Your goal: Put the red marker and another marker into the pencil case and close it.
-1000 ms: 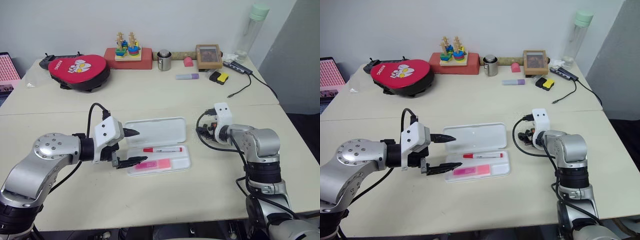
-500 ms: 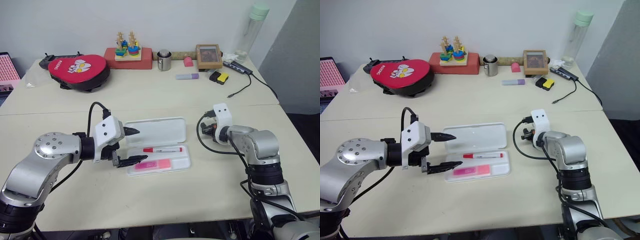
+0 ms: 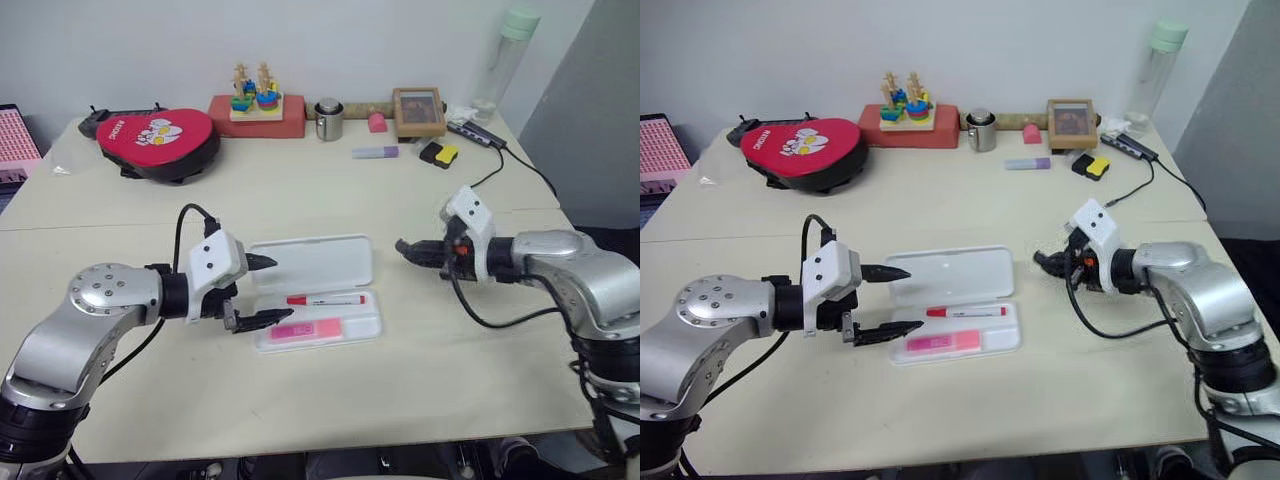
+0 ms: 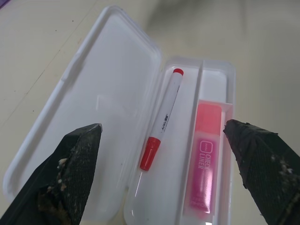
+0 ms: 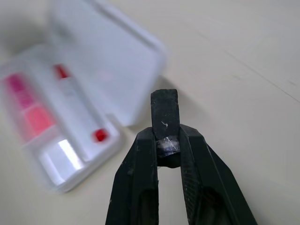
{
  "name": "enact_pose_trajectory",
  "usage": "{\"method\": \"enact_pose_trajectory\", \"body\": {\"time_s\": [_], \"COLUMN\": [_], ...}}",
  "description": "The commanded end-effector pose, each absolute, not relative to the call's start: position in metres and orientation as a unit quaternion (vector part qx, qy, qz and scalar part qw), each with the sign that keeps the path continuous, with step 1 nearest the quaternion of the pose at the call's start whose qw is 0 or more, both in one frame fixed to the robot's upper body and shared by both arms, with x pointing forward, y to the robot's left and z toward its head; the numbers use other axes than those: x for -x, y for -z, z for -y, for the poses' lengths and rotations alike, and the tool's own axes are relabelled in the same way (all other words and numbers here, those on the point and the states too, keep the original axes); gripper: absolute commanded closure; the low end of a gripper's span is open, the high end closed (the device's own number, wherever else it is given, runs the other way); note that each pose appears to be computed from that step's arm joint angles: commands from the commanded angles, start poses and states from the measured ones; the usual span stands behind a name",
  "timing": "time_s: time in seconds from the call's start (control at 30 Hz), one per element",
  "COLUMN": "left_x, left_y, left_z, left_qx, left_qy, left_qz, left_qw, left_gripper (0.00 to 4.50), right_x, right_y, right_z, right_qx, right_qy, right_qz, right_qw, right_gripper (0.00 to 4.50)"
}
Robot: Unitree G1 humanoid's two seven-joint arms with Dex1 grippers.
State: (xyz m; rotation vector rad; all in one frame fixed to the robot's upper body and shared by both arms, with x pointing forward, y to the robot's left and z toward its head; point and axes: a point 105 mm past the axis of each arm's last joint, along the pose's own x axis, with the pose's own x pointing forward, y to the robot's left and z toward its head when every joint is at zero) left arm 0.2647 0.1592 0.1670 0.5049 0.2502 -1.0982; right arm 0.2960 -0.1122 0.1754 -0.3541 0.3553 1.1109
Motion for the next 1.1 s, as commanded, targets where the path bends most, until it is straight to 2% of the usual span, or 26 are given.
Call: {"method": "enact_pose_trajectory", "body": {"time_s": [0.03, 0.13, 0.37, 0.7, 0.9, 1.07, 1.1], "left_x": [-0.265, -0.264, -0.267, -0.271, -0.272, -0.272, -0.272], "left_y": [-0.177, -0.177, -0.176, -0.180, -0.179, -0.179, -0.178], "left_z": [-0.156, -0.158, -0.165, -0.165, -0.163, -0.163, -0.163], "left_qx": [-0.251, -0.259, -0.272, -0.278, -0.279, -0.277, -0.277], "left_qy": [0.524, 0.536, 0.544, 0.548, 0.549, 0.550, 0.550], "left_qz": [-0.099, -0.109, -0.122, -0.121, -0.119, -0.119, -0.119], "left_qw": [0.808, 0.796, 0.785, 0.780, 0.779, 0.779, 0.779], "left_gripper": [0.00, 0.00, 0.00, 0.00, 0.00, 0.00, 0.00], "right_x": [-0.269, -0.256, -0.251, -0.269, -0.283, -0.283, -0.283], "right_y": [-0.183, -0.172, -0.139, -0.115, -0.115, -0.120, -0.122], "right_z": [0.093, 0.078, 0.065, 0.052, 0.049, 0.049, 0.050], "right_qx": [0.200, 0.220, 0.266, 0.302, 0.313, 0.317, 0.316], "right_qy": [-0.611, -0.662, -0.692, -0.680, -0.658, -0.659, -0.660], "right_qz": [-0.132, -0.128, -0.125, -0.107, -0.102, -0.101, -0.101], "right_qw": [0.755, 0.706, 0.660, 0.660, 0.677, 0.675, 0.674], "right_gripper": [4.20, 4.20, 4.20, 4.20, 4.20, 4.20, 3.51]}}
